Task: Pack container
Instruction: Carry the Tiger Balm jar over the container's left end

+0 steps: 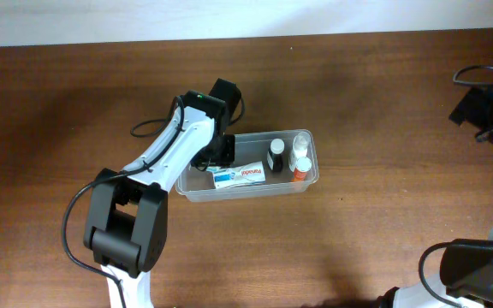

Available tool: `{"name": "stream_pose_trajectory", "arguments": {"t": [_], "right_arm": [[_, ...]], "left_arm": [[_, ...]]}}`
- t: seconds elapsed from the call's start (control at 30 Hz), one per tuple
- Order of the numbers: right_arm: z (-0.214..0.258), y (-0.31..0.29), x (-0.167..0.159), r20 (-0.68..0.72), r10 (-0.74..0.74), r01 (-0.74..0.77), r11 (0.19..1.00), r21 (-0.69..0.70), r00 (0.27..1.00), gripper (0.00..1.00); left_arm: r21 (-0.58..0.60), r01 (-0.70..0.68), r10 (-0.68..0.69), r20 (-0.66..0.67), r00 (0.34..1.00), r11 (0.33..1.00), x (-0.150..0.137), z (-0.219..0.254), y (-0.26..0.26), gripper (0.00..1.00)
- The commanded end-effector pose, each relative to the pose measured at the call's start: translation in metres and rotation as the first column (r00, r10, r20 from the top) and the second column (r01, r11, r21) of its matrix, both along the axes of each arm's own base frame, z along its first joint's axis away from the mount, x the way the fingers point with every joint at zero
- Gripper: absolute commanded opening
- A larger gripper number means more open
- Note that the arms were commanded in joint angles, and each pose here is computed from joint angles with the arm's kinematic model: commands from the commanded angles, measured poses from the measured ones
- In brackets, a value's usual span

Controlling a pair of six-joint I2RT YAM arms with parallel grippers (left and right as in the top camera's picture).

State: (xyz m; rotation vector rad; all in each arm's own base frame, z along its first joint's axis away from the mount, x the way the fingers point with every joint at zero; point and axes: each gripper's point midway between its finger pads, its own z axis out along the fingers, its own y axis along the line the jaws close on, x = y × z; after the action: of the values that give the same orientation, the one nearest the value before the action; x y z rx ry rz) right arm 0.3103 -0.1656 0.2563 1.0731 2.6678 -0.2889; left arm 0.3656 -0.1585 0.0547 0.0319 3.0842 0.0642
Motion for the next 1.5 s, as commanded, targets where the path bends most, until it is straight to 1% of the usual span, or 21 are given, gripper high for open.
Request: {"name": "stream_pose_trajectory", "arguments": {"t": [0.0, 0.1, 0.3, 0.73, 1.0, 1.23, 1.47], "right_arm": [[0.014, 0.0, -0.003, 0.041, -0.009, 0.01, 1.0, -0.017, 0.999, 0.98], [0.014, 0.0, -0.003, 0.041, -0.009, 0.01, 1.0, -0.017, 0.999, 0.98], [0.014, 0.0, -0.003, 0.041, -0.009, 0.01, 1.0, -0.017, 0.999, 0.98], [0.014, 0.0, -0.003, 0.041, -0.009, 0.01, 1.0, -0.017, 0.999, 0.98], [0.014, 0.0, -0.003, 0.041, -0.009, 0.01, 1.0, -0.017, 0.999, 0.98], [0.014, 0.0, -0.003, 0.041, -0.009, 0.01, 1.0, -0.017, 0.999, 0.99], [0.014, 0.0, -0.003, 0.042, -0.009, 0.01, 1.0, -0.017, 0.999, 0.99]], "left_arm": [[0.012, -0.106, 0.106, 0.012, 0.994, 0.994, 0.002, -0.005, 0.006, 0.18], [0.027, -0.141, 0.141, 0.015, 0.99, 0.99, 0.0, -0.011, 0.01, 0.18], [0.038, -0.163, 0.163, 0.008, 0.987, 0.986, -0.004, -0.022, 0.016, 0.18], [0.03, -0.212, 0.212, 0.022, 0.977, 0.977, 0.006, -0.022, 0.033, 0.17], [0.028, -0.214, 0.213, 0.025, 0.977, 0.976, 0.007, -0.025, 0.034, 0.17], [0.036, -0.214, 0.213, 0.013, 0.977, 0.976, -0.001, -0.041, 0.037, 0.18], [0.034, -0.213, 0.213, 0.016, 0.977, 0.976, 0.0, -0.042, 0.037, 0.18]]}}
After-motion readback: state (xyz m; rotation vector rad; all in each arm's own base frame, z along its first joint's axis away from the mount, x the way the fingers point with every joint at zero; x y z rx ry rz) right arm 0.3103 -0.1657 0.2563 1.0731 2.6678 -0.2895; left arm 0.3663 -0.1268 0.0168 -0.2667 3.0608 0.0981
